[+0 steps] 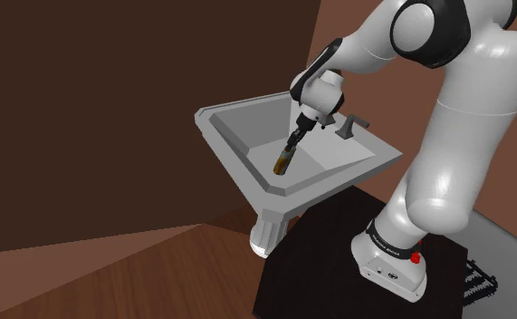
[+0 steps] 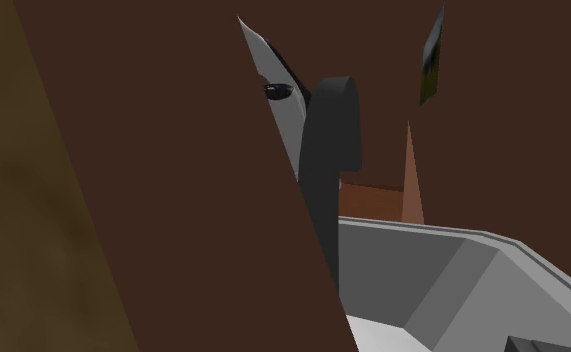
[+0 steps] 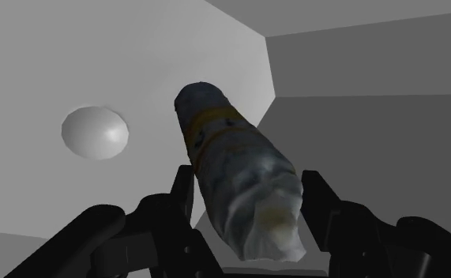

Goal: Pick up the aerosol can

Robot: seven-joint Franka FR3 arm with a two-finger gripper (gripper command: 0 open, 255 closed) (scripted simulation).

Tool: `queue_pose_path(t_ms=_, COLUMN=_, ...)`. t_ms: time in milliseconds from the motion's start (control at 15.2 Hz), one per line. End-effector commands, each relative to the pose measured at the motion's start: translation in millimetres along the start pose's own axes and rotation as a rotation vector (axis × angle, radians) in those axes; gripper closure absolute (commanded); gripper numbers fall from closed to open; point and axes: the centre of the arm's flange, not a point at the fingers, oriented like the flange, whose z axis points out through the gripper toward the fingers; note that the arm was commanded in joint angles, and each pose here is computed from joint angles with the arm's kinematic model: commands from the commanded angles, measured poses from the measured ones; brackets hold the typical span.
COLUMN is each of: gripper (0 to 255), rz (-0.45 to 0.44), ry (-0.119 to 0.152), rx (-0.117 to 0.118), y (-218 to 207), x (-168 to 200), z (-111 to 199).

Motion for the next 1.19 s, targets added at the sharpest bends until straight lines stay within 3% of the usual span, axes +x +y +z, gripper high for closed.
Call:
queue_pose_path(t_ms=0, gripper=255, rz=-0.001, ry=-0.003, rx=0.002, y=-0.8, x=-0.6, z=1.1)
queue_pose_path(t_ms=1122, gripper=255, rz=-0.001, ry=-0.003, rx=0.002, y=-21.9, x=16.0, z=-74.2)
